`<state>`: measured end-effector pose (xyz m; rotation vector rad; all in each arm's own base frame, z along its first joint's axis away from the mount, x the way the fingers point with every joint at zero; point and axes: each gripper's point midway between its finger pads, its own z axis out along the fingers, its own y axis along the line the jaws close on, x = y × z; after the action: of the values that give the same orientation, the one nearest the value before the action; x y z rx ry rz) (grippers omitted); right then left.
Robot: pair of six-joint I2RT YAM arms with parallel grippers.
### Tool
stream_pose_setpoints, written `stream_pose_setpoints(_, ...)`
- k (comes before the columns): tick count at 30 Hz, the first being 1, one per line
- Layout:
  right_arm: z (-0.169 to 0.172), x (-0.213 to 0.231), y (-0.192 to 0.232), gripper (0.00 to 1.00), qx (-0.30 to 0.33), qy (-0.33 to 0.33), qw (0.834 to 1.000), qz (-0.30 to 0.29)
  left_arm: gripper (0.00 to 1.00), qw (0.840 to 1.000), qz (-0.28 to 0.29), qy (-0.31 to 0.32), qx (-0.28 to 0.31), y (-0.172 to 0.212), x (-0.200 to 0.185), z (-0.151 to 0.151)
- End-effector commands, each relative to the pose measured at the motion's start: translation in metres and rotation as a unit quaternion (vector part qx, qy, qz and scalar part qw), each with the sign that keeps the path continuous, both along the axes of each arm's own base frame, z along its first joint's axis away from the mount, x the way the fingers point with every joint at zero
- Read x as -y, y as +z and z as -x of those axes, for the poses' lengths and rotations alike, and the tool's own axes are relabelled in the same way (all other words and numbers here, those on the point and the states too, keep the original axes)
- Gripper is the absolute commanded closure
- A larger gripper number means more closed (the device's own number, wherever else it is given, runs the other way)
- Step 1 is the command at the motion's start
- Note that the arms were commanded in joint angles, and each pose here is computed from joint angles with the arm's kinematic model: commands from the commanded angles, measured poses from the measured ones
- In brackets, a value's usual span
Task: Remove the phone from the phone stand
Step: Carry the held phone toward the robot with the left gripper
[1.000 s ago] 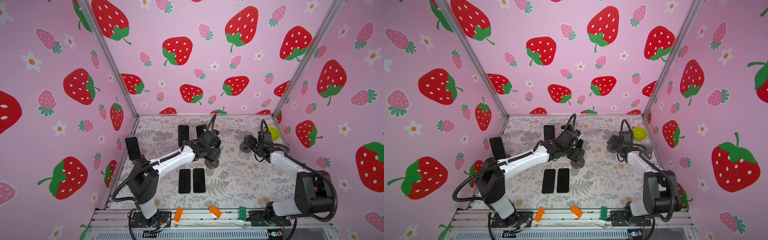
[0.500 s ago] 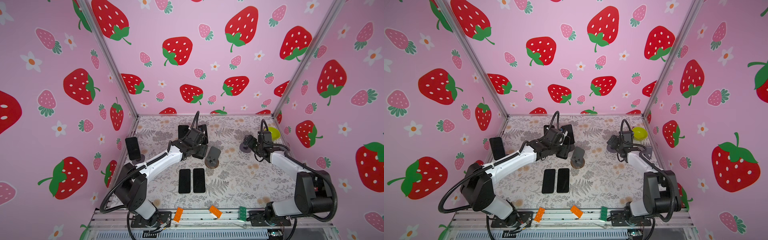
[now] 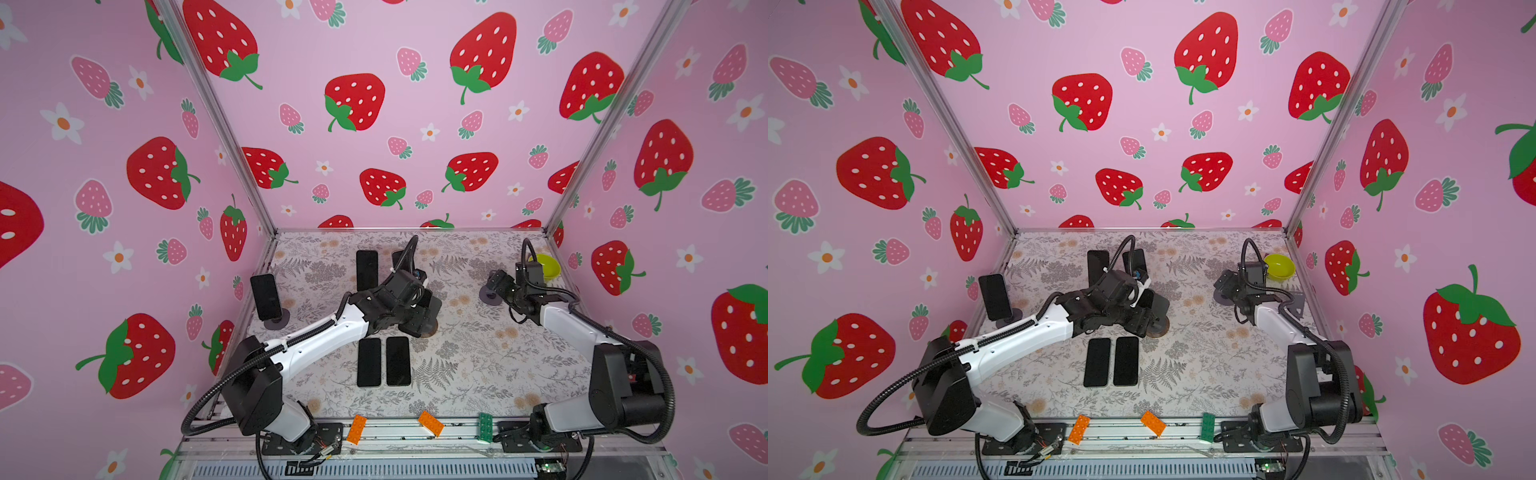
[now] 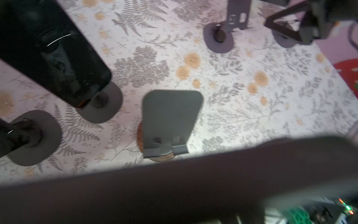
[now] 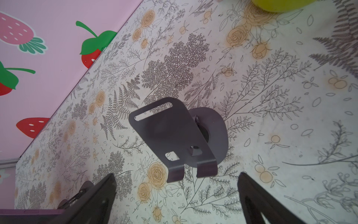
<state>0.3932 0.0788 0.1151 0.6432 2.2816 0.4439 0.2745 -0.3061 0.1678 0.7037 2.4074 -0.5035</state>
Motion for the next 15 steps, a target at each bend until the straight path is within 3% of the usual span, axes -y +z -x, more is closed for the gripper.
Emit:
stream_pose_setpoints(1,0.001,0.004,-0.010,0.00,-0.011,-0.010,1.000,0.003,0.30,0.999,0.035,-0.004,-0.024,0.001,0.010,0.018)
stream_pose_setpoints(9,0.003,0.007,-0.005,0.00,-0.008,-0.017,1.000,0.008,0.31,0.995,0.010,-0.084,-0.053,-0.025,0.062,0.065)
stream_pose_setpoints(15,0.007,0.019,-0.005,0.00,-0.020,-0.043,0.999,0.027,0.31,0.991,-0.005,-0.108,-0.084,-0.045,0.095,0.079)
